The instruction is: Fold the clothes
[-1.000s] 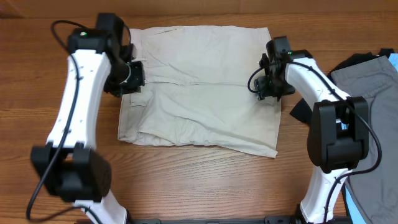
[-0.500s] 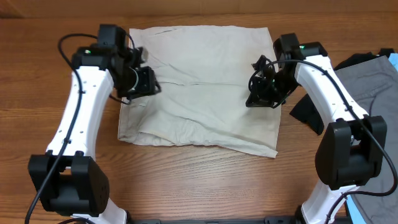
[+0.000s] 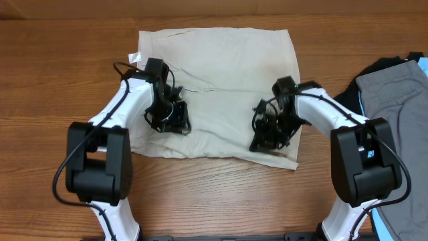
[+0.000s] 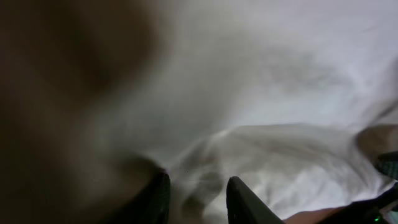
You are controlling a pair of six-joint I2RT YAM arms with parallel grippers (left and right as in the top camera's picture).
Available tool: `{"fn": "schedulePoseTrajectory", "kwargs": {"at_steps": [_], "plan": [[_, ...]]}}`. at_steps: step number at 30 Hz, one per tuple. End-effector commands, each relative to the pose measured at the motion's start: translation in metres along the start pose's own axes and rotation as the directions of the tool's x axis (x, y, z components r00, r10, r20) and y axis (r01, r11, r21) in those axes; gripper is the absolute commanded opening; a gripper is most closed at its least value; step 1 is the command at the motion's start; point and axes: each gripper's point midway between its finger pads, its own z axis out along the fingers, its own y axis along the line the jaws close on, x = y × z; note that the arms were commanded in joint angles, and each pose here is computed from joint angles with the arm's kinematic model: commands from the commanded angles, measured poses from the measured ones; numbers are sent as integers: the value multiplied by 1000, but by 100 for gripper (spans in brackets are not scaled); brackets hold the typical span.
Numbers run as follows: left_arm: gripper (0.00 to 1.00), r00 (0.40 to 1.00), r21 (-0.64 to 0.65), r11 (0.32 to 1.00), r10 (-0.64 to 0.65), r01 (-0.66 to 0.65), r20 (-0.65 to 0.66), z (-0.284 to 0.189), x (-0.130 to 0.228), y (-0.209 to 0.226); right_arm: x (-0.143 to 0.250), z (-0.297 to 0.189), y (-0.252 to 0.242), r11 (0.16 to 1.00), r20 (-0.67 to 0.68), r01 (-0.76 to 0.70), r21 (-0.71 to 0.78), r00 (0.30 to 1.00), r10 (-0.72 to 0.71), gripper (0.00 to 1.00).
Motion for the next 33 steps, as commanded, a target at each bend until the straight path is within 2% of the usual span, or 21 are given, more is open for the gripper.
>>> {"fn": "schedulePoseTrajectory", "kwargs": {"at_steps": [1,4,8,10,14,17,20,22,24,26,27,29,31,33], "plan": [[34,994,-142,990,-37,23,-98,17,17,34,18,10,-5,1000,-43,-27,-6,999,27,4],[32,990,-219,975,-57,27,-129,19,24,49,29,21,-19,999,-62,-48,18,997,49,4],[31,987,-225,974,-66,32,-146,18,29,50,41,32,-35,992,-76,-108,57,991,112,4],[30,984,-231,972,-75,36,-162,17,33,51,46,30,-50,974,-77,-172,147,980,184,4],[26,981,-225,973,-81,41,-175,16,37,50,48,25,-54,968,-85,-164,188,979,183,4],[17,990,-110,993,-52,38,-128,6,19,23,29,6,-38,975,-39,-137,177,988,146,4],[19,999,18,1000,0,1,-34,-21,-8,-13,4,-27,-11,984,39,-72,164,997,66,4],[21,998,48,998,40,-42,51,-44,-29,-31,-18,-54,10,987,119,-26,156,993,8,4],[24,991,43,996,69,-75,118,-63,-45,-39,-37,-76,19,983,192,2,183,981,-38,4],[22,984,17,996,83,-87,157,-71,-54,-40,-53,-89,19,975,255,16,222,964,-73,13],[10,980,-21,996,87,-85,180,-73,-60,-34,-62,-94,17,971,292,22,238,952,-93,16],[4,979,-99,994,59,-40,196,-70,-66,-18,-78,-99,8,962,347,18,272,931,-115,16],[4,979,-156,988,41,-10,200,-65,-69,-5,-86,-102,1,956,375,-11,294,921,-104,14],[4,979,-202,979,40,2,201,-55,-72,8,-91,-104,-10,944,396,-64,325,915,-74,7]]}}
